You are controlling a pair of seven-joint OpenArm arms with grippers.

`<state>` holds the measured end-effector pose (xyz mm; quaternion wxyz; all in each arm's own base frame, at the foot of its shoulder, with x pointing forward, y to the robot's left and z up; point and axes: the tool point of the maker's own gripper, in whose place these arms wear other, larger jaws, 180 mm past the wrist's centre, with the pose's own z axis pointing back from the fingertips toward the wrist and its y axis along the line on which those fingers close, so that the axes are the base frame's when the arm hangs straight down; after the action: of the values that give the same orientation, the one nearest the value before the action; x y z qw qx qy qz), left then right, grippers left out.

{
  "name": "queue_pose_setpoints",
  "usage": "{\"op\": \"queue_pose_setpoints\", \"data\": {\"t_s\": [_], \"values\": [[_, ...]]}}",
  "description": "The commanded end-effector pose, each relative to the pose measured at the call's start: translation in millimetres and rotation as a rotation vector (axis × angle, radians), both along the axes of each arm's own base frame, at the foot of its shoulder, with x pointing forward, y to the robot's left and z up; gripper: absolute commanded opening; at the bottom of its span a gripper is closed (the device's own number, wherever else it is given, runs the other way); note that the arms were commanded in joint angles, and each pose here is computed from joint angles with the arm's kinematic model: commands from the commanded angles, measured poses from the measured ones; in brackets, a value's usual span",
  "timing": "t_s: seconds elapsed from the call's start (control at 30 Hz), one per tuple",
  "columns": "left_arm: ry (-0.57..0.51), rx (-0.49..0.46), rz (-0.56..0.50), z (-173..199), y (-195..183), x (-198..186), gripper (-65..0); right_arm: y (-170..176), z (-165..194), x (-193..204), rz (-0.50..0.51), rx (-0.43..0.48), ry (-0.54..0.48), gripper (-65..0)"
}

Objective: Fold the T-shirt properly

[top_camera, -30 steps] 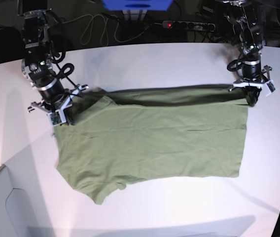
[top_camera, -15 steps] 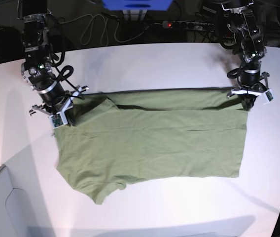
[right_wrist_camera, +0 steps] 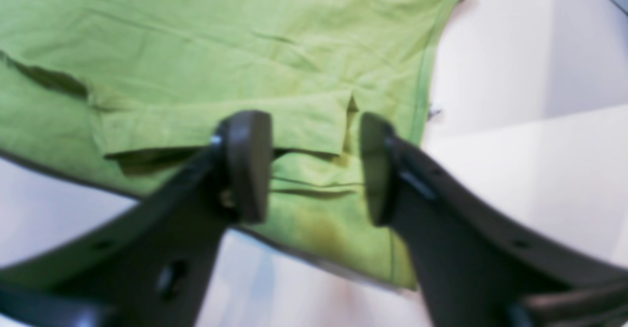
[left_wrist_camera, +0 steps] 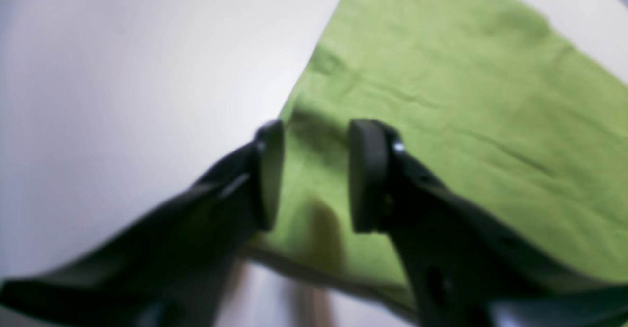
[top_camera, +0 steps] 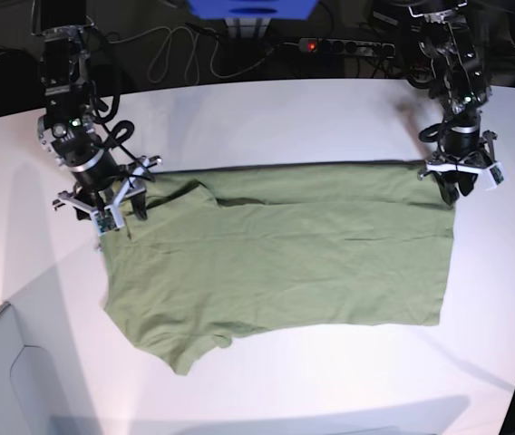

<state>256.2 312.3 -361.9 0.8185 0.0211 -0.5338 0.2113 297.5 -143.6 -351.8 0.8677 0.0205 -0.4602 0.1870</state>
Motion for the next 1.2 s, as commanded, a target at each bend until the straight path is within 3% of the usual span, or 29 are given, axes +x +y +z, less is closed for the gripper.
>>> {"op": "queue_pose_setpoints", "data": {"t_s": [0.0,0.1,0.23,0.57,0.73,0.97,1.17], "values": [[-0.054,0.036,-0.011,19.3,3.7,4.8,-37.9,1.9,17.8,6.1,0.024,0.004,-0.062,-32.0],[-0.084,0.054,-0.021,34.0,0.0,4.5,-35.4,2.9,23.5,2.3,0.029,0.002,-0.074,-31.0],[-0.091,0.06,0.046,38.3,17.8,-8.3,-34.1,-10.7,27.1,-4.2,-0.011,-0.006,-0.079,-30.5],[0.045,-0.012,0.139,-23.1,42.9,-29.8,-34.1,-38.3,16.4,-22.0,-0.079,-0.033,-0.037,-30.0],[0.088,-0.039,0.159,-42.2,43.8,-38.1,-34.4,-42.8,7.7,-28.3,-0.088,-0.038,-0.009,-25.1],[0.153,-0.072,0.11,-68.0,24.7,-39.7,-34.7,-64.8,-22.7,-35.4,-0.152,-0.04,0.073,-24.4],[0.154,-0.082,0.111,-70.2,21.2,-39.8,-44.1,-83.4,-32.7,-30.7,-0.201,-0.04,0.095,-24.4]]}}
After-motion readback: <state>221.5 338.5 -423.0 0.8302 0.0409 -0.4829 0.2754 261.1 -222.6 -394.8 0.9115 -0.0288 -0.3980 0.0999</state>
